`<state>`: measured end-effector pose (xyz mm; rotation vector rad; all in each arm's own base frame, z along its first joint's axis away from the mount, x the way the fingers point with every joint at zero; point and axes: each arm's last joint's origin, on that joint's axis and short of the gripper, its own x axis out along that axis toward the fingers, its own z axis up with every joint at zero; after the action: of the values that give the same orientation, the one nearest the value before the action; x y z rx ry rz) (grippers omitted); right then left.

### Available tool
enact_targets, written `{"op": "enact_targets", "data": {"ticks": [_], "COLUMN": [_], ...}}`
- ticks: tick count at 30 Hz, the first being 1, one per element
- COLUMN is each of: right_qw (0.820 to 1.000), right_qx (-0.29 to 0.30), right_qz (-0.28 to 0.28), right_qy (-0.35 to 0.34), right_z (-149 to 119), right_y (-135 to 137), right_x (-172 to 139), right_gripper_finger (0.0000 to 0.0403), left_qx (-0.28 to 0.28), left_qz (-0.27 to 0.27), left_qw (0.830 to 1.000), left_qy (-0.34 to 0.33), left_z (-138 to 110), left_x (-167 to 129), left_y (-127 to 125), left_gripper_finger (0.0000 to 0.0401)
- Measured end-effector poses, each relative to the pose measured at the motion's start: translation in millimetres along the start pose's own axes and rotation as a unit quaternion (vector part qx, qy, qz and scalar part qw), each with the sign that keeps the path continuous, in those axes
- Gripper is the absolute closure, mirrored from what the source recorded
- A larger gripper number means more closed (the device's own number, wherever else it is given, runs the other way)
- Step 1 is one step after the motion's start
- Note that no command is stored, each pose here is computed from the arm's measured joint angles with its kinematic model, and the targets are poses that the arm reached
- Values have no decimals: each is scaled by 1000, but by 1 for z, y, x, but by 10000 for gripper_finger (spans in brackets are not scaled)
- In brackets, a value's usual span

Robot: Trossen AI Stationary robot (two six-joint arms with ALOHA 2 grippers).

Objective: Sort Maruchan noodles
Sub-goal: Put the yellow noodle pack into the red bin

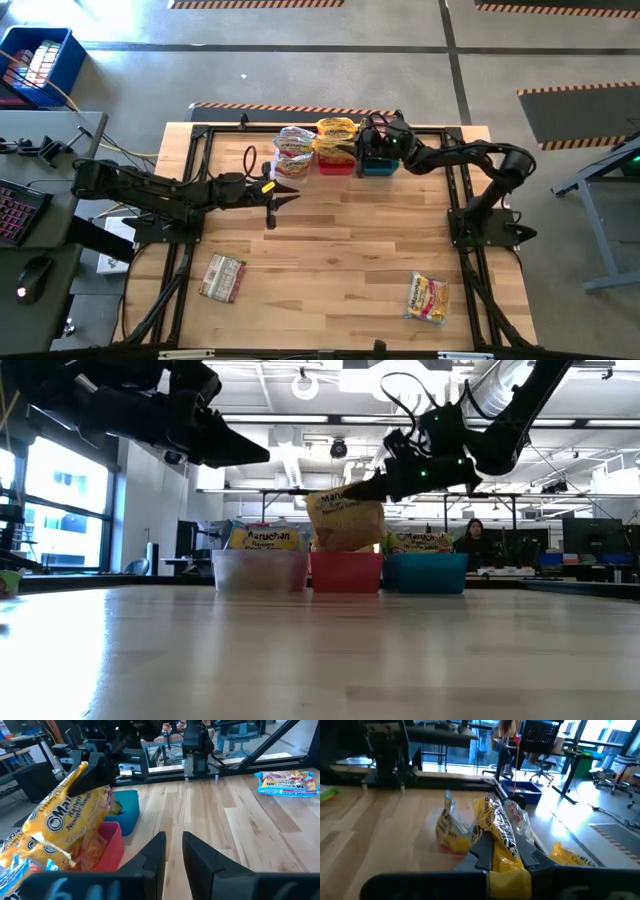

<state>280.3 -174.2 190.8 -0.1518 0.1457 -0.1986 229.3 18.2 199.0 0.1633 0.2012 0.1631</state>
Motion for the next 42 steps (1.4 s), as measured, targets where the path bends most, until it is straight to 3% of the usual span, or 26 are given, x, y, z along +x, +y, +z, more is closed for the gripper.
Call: {"op": "enact_targets", "data": {"ticks": [15, 20, 33, 42], "right_qw": [1000, 998, 996, 997], "right_qx": [29, 49, 60, 54], "right_qz": [-4, -33, -35, -21], "right_qy": [-9, 12, 49, 54], "right_z": [-32, -36, -41, -8], "right_y": [-10, -11, -10, -3], "right_x": [12, 12, 10, -3], "right_gripper_finger": [395, 349, 221, 221], "left_qx": [0, 0, -1, -1], "left_qz": [0, 0, 0, 0], "left_qw": [1000, 1000, 1000, 1000], "left_qy": [0, 0, 0, 0], "left_z": [0, 0, 0, 0], "left_x": [0, 0, 0, 0], "left_y": [0, 0, 0, 0], "left_gripper_finger": [348, 348, 348, 348]}}
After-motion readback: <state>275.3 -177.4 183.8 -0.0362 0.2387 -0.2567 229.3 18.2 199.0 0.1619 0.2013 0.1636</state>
